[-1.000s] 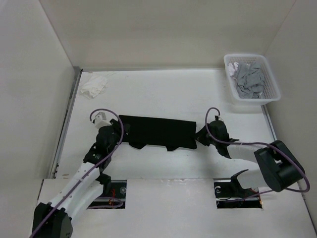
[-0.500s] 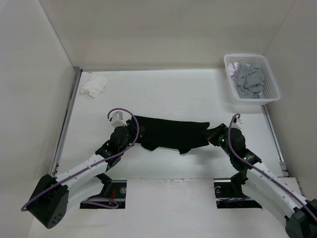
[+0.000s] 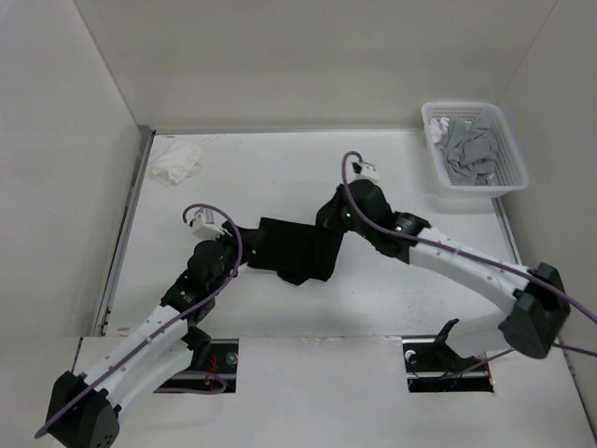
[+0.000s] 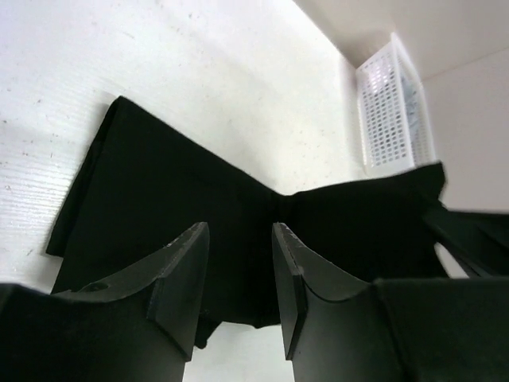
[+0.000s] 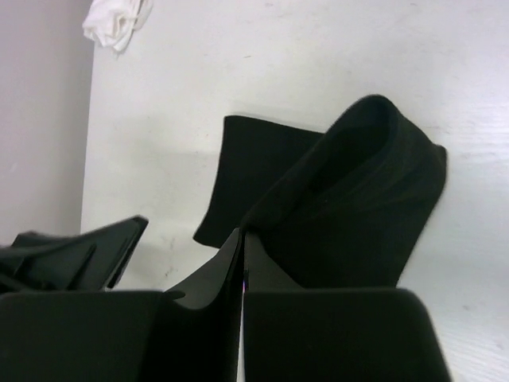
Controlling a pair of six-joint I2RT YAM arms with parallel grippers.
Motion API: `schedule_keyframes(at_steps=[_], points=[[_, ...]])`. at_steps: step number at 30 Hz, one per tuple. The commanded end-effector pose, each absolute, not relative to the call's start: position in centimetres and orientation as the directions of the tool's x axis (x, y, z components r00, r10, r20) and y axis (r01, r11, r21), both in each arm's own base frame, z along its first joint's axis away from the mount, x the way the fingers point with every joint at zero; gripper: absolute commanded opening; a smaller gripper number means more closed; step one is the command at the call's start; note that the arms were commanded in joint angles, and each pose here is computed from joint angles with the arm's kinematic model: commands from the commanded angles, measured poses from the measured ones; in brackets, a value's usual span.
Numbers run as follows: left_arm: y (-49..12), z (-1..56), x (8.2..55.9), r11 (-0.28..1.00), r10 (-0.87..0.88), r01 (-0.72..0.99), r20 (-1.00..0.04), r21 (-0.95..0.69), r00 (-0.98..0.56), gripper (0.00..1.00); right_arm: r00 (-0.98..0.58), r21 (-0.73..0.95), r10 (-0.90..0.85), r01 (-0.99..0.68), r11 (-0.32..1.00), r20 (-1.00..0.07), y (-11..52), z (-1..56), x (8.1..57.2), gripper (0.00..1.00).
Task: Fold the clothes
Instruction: Fold the tank top
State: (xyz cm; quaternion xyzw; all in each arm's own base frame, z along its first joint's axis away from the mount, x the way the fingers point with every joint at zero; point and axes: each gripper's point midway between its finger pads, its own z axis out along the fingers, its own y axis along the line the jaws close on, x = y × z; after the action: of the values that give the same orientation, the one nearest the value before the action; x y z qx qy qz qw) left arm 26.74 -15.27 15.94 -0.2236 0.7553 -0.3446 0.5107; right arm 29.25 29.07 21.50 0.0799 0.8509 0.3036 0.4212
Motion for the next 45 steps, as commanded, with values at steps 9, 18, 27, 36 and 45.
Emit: schedule_keyframes(at_steps=[9,18,27,36,45], points=[[-11.8,21.7,25.4,0.609,-0.753,0.073,-0.605,-0.790,-0.259,0.38,-0.749,0.539,0.214,-0.219,0.813,-0.627,44.9,17.1,32.1,0.05],[-10.5,21.6,26.6,0.601,-0.766,0.052,-0.593,-0.798,-0.249,0.39,-0.724,0.618,0.265,-0.274,0.737,-0.637,46.7,19.4,29.7,0.43],[-16.1,18.8,28.9,0.612,-0.709,0.083,-0.592,-0.787,-0.384,0.35,-0.725,0.620,0.253,-0.294,0.727,-0.640,38.7,13.6,26.6,0.03],[-14.1,15.0,27.4,0.747,-0.607,0.027,-0.698,-0.664,-0.379,0.40,-0.566,0.586,0.337,-0.342,0.735,-0.753,30.0,15.4,25.5,0.16],[-4.2,13.3,27.2,0.777,-0.623,-0.306,-0.743,-0.550,-0.246,0.63,-0.259,0.562,0.519,-0.132,0.816,-0.815,16.1,20.8,31.6,0.68]])
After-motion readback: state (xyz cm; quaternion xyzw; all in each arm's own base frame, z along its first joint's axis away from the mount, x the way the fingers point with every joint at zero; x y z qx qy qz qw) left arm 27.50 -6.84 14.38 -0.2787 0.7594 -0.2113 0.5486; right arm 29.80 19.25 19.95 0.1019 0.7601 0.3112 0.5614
